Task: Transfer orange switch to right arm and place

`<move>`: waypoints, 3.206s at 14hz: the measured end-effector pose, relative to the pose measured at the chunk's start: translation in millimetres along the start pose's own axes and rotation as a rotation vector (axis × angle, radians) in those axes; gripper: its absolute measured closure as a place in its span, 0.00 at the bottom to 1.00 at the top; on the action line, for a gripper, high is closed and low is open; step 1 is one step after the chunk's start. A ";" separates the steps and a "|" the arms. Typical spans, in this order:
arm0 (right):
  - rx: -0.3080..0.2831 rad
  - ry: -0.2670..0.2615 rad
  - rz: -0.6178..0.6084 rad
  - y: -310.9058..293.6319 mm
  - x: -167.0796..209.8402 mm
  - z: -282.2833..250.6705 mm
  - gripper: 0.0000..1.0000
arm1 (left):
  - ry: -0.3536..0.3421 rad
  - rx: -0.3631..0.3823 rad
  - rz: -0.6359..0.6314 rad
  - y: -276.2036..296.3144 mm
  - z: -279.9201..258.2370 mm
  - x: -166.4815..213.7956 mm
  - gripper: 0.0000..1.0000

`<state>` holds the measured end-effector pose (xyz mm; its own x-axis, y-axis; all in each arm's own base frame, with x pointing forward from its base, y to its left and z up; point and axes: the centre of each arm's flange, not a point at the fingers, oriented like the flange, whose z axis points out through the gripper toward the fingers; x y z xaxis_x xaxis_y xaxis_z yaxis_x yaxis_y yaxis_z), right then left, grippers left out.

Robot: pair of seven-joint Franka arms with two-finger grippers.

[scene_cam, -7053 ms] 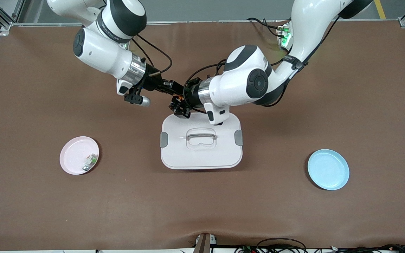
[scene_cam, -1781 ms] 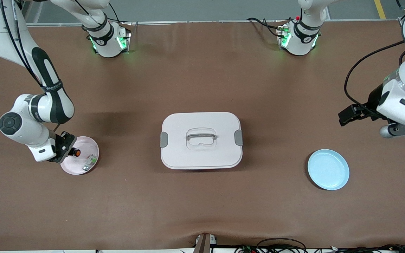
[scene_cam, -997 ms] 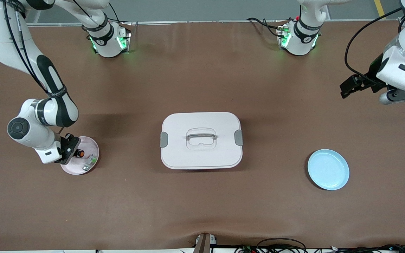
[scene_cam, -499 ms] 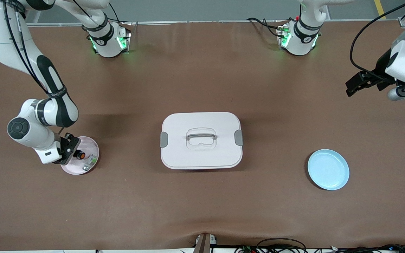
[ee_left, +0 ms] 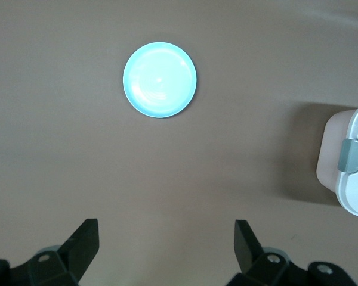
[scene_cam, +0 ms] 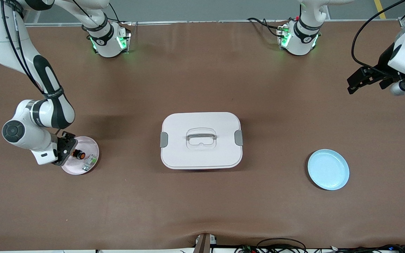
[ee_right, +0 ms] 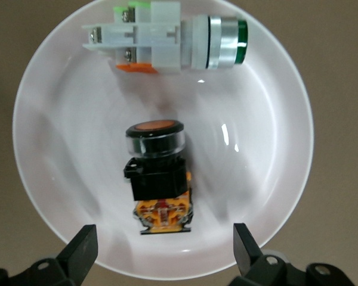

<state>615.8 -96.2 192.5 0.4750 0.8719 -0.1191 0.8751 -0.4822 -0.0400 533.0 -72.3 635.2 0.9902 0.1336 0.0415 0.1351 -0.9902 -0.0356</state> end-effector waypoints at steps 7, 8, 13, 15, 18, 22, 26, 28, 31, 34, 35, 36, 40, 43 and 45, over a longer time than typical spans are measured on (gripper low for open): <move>0.098 -0.077 0.423 -0.8 1.3 -28.0 0.00 | -0.019 -0.021 0.005 5.1 1.1 -2.8 0.00; 0.090 -0.076 0.493 0.0 0.9 -33.0 0.00 | -0.018 -0.028 0.004 5.1 -0.3 -2.6 0.00; 0.062 -0.075 0.822 1.8 -2.1 -51.3 0.00 | -0.008 -0.035 -0.002 3.1 -4.1 2.8 0.00; 0.060 -0.064 0.958 3.9 -5.3 -57.3 0.00 | -0.004 -0.038 -0.002 3.9 -5.0 8.2 0.00; 0.052 -0.038 1.036 11.4 -9.1 -69.5 0.00 | 0.003 -0.042 -0.002 4.8 -6.8 14.2 0.00; 0.063 0.055 1.117 22.9 -16.5 -101.6 0.00 | 0.006 -0.043 -0.003 3.8 -15.6 14.4 0.00; 0.082 0.102 1.141 11.7 -27.1 -167.8 0.00 | 0.005 -0.043 -0.004 2.9 -18.8 14.0 0.00; 0.077 0.115 1.133 0.5 -29.6 -200.9 0.00 | 0.003 -0.043 -0.005 2.7 -18.1 14.4 0.00; 0.077 0.123 1.127 -21.9 -35.4 -236.1 0.00 | 0.001 -0.042 -0.007 1.6 -17.3 15.1 0.00; 0.071 0.138 1.153 -51.2 -36.4 -262.9 0.00 | -0.005 -0.041 -0.006 2.0 -14.2 16.7 0.00; 0.065 0.147 1.155 -61.0 -39.0 -271.3 0.00 | -0.006 -0.041 -0.006 2.1 -13.4 17.2 0.00; 0.060 0.155 1.155 -70.4 -42.7 -278.6 0.00 | -0.007 -0.041 -0.005 2.2 -12.9 17.5 0.00; 0.043 0.181 1.146 -107.3 -54.4 -299.2 0.00 | -0.006 -0.042 -0.004 3.0 -13.3 17.4 0.00; 0.031 0.199 1.139 -125.7 -59.3 -311.7 0.00 | -0.014 -0.039 -0.004 2.9 -12.7 16.6 0.00; 0.030 0.200 1.138 -131.0 -62.1 -318.7 0.00 | -0.017 -0.039 -0.003 3.4 -12.4 16.1 0.00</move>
<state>501.1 -59.9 521.3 0.9957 -0.0717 0.0581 -0.0697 -0.9970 -0.0345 548.9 -74.0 648.2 0.9903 0.1364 0.0247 0.1364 -0.9907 0.0032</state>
